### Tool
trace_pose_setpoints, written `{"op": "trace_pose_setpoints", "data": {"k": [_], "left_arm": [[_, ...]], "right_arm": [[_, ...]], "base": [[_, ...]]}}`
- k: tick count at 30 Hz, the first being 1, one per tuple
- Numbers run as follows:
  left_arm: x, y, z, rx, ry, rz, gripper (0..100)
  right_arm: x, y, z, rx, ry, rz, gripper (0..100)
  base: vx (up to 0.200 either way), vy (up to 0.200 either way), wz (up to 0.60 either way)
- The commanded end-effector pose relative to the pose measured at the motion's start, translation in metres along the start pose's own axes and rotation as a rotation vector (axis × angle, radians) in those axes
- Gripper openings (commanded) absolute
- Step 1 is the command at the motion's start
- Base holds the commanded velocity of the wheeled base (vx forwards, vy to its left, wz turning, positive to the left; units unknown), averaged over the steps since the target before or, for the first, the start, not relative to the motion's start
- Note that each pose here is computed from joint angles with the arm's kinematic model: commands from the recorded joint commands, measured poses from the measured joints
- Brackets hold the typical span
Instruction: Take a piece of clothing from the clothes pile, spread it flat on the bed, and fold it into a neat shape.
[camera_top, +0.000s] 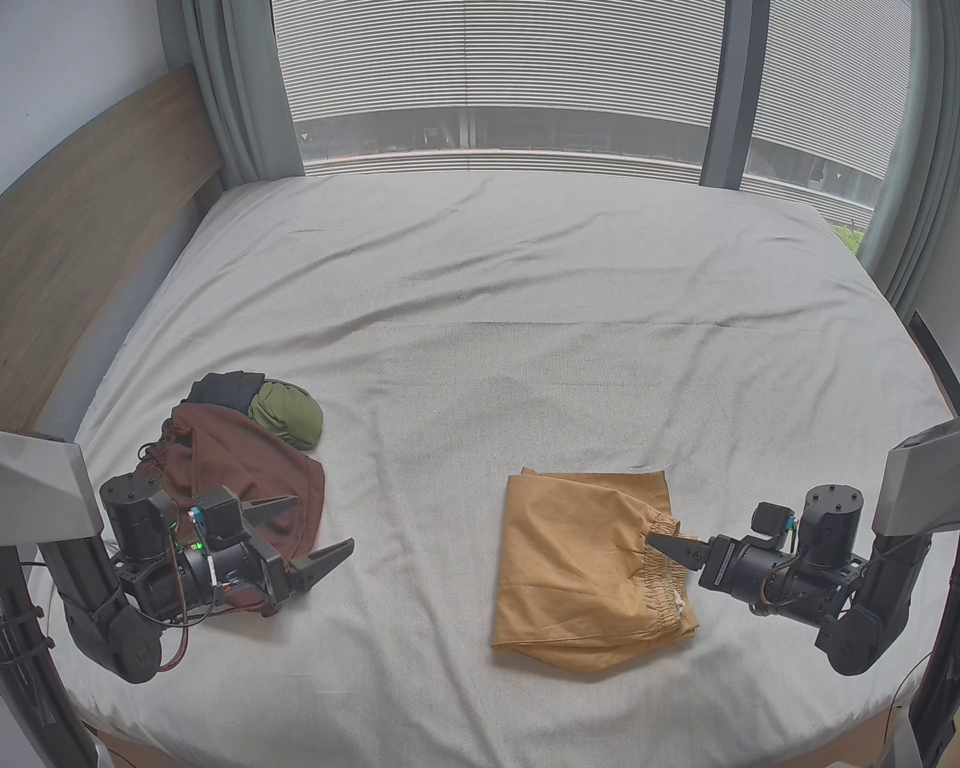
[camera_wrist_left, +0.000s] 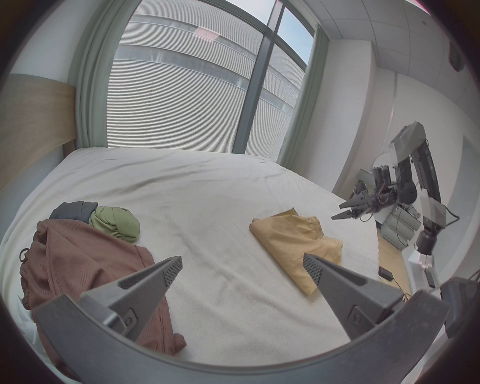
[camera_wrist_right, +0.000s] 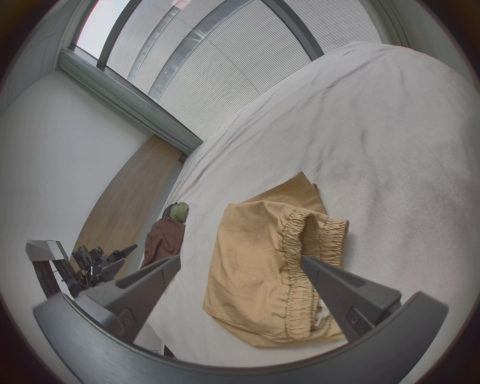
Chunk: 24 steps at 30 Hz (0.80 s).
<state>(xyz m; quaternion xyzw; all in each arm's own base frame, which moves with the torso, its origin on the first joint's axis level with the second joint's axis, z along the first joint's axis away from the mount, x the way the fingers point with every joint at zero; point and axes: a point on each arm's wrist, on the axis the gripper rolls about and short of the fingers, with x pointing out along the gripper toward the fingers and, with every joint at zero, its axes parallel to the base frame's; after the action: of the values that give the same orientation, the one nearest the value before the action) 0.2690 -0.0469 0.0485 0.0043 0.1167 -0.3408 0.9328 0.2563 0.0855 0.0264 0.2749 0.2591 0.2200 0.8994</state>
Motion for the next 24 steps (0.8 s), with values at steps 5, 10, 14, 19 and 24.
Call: {"op": "trace_pose_setpoints", "data": {"k": [5,10,14,19,24], "left_arm": [[-0.011,0.003,-0.020,0.007,0.078,-0.005,100],[-0.009,0.005,-0.030,-0.006,0.107,-0.007,100],[-0.007,0.005,-0.032,-0.008,0.116,-0.011,100],[-0.009,0.003,-0.033,-0.009,0.120,-0.013,100],[-0.007,0.002,-0.034,-0.009,0.124,-0.020,100]], "right_arm": [[-0.008,-0.029,-0.022,-0.077,0.107,-0.116,100],[-0.008,-0.043,-0.029,-0.105,0.137,-0.176,100],[-0.004,-0.051,-0.037,-0.090,0.169,-0.198,100],[0.003,-0.058,-0.044,-0.076,0.195,-0.212,100],[0.018,-0.068,-0.052,-0.038,0.209,-0.222,100]], "base": [[0.000,0.000,0.00],[0.000,0.000,0.00],[0.000,0.000,0.00],[0.000,0.000,0.00],[0.000,0.000,0.00]]}}
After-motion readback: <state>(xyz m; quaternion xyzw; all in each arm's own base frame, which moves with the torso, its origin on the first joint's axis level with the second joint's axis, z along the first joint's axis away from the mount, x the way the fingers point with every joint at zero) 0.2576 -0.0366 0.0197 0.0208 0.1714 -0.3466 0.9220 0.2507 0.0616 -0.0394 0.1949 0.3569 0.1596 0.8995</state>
